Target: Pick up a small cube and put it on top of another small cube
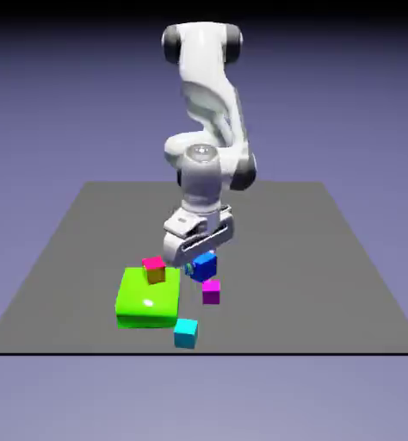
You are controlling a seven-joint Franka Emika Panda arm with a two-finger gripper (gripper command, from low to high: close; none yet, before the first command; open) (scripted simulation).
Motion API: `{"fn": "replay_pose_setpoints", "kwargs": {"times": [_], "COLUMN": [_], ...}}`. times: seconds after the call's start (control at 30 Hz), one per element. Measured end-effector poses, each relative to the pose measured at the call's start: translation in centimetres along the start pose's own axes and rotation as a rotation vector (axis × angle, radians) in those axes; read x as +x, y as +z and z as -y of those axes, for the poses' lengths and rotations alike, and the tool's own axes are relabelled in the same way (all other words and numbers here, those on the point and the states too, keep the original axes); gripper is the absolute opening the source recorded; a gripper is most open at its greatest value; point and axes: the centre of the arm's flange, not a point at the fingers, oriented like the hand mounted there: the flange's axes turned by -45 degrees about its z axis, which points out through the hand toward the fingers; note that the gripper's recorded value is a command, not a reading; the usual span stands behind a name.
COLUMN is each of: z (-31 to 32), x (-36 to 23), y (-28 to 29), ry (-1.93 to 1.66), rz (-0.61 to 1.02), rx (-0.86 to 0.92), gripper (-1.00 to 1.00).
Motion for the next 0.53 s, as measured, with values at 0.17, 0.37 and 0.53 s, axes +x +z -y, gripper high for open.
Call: {"fn": "replay_pose_setpoints", "kwargs": {"times": [0.17, 0.37, 0.53], "z": [-1.8, -2.0, -1.9], "x": [-8.9, -11.8, -12.0], "y": [-1.3, 2.2, 5.5], "ry": [0.28, 0.383, 0.384], "rz": [-0.002, -0.004, -0.002], "rx": [0.003, 0.004, 0.001], "gripper": [-1.0, -1.0, 1.0]}}
